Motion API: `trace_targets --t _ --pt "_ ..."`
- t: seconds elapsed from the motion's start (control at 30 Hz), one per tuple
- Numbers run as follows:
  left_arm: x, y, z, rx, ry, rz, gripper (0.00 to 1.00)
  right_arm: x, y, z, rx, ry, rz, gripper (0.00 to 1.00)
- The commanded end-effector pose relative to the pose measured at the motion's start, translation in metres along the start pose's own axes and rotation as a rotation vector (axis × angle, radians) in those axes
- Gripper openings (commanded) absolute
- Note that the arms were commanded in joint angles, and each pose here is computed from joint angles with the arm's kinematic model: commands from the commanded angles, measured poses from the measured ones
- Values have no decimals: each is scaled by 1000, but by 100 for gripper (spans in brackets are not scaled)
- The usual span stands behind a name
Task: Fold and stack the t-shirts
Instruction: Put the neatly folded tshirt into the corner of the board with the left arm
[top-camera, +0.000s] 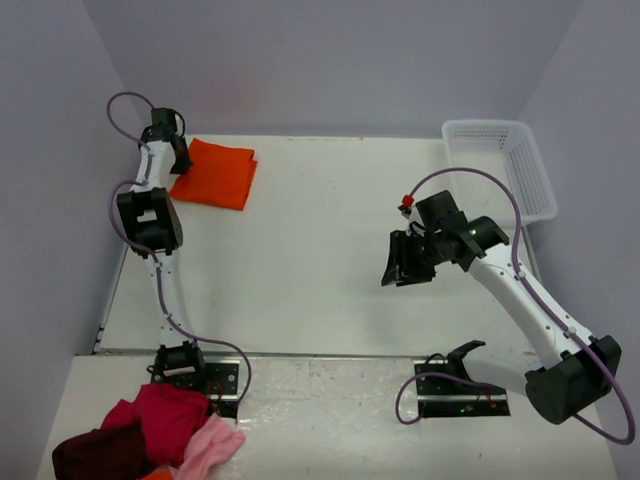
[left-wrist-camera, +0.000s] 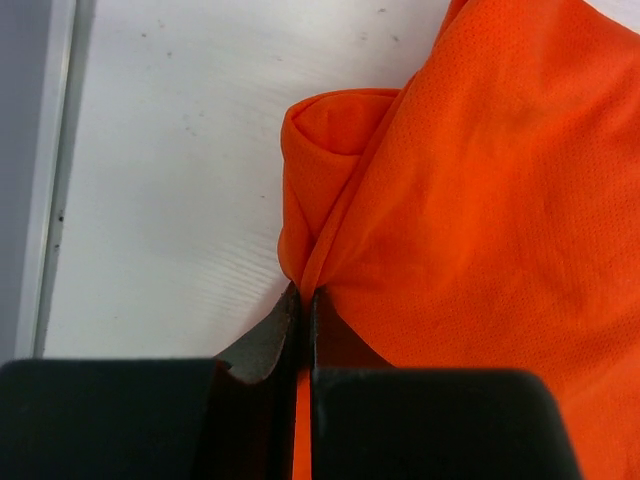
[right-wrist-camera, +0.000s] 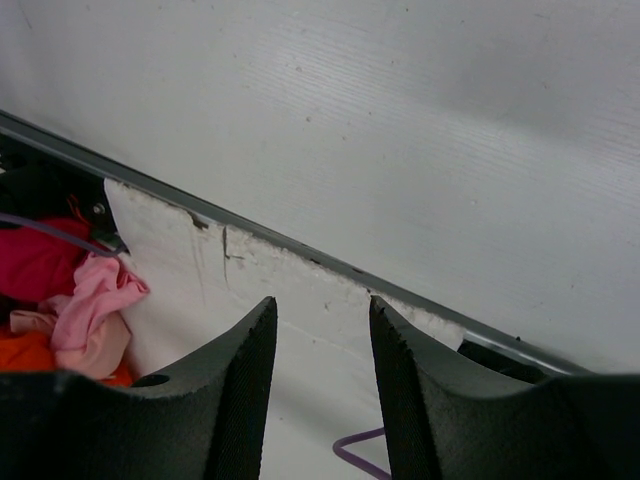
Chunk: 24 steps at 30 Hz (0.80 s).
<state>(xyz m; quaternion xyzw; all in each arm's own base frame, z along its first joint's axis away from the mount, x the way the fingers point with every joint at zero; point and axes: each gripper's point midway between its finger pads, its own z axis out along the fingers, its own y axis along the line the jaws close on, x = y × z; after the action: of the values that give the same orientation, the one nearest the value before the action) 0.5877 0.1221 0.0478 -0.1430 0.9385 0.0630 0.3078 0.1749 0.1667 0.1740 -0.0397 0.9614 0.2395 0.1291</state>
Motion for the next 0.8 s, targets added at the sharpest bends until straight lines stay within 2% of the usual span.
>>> trace_targets --t 0.0,0.27,0.53,0.77 --pt "-28 18 -9 -22 -82 9 0 -3 2 -8 21 0 2 44" --pt "-46 41 -15 -58 -143 1 0 -7 2 -17 57 18 20 44" --pt "-35 60 5 -89 -143 35 0 -14 9 -26 78 19 44 44" --pt "-50 74 10 -106 -186 22 0 -12 13 -29 101 19 46 44"
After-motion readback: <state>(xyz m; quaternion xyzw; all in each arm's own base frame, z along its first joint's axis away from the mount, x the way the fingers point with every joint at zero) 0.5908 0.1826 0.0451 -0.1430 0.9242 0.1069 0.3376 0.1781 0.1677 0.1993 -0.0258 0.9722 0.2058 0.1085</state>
